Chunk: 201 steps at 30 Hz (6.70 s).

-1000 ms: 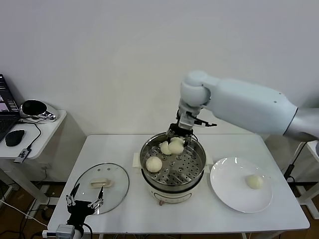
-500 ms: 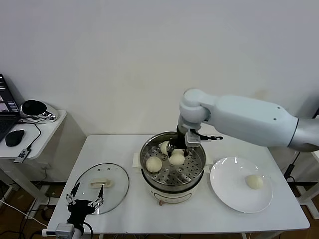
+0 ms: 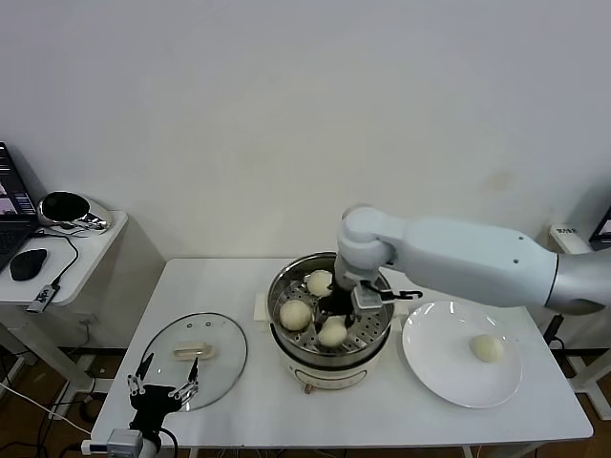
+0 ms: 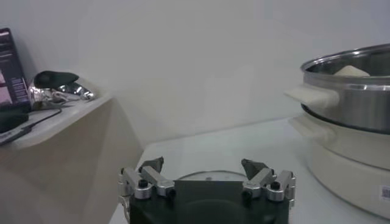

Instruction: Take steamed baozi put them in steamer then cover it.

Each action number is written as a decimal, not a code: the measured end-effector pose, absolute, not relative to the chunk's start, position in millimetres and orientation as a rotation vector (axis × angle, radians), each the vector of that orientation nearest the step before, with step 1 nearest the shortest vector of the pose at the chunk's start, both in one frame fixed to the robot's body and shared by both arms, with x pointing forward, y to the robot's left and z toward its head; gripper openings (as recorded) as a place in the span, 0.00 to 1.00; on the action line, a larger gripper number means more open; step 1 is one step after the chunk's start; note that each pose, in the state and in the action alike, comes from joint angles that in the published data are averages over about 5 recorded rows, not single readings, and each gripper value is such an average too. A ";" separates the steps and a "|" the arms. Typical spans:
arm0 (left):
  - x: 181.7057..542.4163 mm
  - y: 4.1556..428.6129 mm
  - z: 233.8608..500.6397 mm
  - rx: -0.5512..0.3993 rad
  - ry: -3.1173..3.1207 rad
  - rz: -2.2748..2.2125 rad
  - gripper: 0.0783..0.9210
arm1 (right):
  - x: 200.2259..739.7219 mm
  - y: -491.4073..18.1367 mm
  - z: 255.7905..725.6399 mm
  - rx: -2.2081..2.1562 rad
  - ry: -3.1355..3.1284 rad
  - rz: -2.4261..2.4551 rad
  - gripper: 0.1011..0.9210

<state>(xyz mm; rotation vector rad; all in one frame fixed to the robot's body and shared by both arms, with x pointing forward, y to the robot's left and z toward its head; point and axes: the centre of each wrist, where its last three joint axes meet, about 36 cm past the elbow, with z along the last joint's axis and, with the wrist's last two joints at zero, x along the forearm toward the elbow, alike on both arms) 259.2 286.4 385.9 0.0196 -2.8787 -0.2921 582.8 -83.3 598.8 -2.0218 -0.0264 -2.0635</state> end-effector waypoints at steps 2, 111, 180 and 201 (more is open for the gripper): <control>259.8 286.4 386.1 0.019 -2.880 -0.290 0.88 | 582.2 -82.3 594.3 -2.027 -0.028 -2.055 0.59; 252.2 278.7 365.2 -0.075 -2.769 -0.254 0.88 | 592.7 -474.3 449.9 -2.119 2.565 -2.458 0.87; 262.2 291.4 400.5 -0.034 -2.830 -0.306 0.88 | 663.1 -145.0 641.3 -2.395 2.082 -2.244 0.52; 264.7 286.9 395.7 -0.056 -2.826 -0.282 0.88 | 658.9 -148.2 591.0 -2.354 2.082 -2.368 0.53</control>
